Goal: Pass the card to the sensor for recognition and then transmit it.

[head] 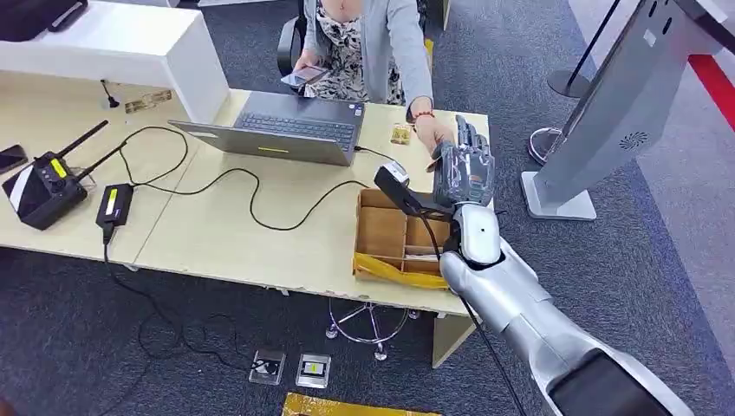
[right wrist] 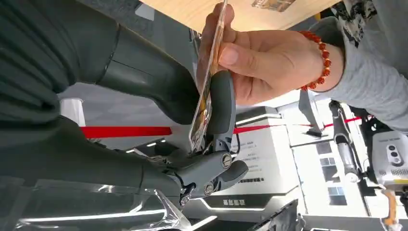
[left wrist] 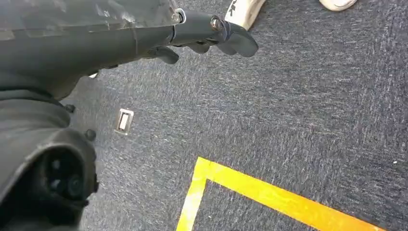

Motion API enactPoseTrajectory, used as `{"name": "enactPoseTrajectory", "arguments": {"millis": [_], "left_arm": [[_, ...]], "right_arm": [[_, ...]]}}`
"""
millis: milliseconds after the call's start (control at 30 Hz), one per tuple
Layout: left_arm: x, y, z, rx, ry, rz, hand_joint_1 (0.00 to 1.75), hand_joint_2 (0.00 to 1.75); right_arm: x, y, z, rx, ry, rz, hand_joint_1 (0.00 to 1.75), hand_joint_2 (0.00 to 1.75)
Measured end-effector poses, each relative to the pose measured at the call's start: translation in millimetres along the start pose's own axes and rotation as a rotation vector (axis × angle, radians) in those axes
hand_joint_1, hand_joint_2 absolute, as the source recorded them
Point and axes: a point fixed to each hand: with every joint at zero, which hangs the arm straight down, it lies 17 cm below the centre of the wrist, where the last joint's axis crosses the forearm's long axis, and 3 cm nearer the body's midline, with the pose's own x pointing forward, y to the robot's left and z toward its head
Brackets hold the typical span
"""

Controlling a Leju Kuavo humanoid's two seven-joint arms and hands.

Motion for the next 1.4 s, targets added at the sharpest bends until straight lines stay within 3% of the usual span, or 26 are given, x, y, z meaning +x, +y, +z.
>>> {"name": "enactPoseTrajectory", "arguments": {"millis": [567,600,633,1400], "left_arm": [[-11,9,0,0.026,0.020,0.006,0.00,0.00],[-12,11,0,0.029,0.021,0.007,0.00,0.00],[-12,12,0,0.032,0.022,0.010,0.00,0.00],[-25,17,1,0.038,0.052,-0.014,0.00,0.00]], "right_arm": [[4,4,4,-0.002,-0.014,0.016,1.75,1.75],[5,5,5,0.000,-0.016,0.017,1.57,1.75],[5,6,5,0.001,-0.017,0.018,0.00,0.00],[37,1,7,-0.021,-0.102,0.079,0.00,0.00]]}}
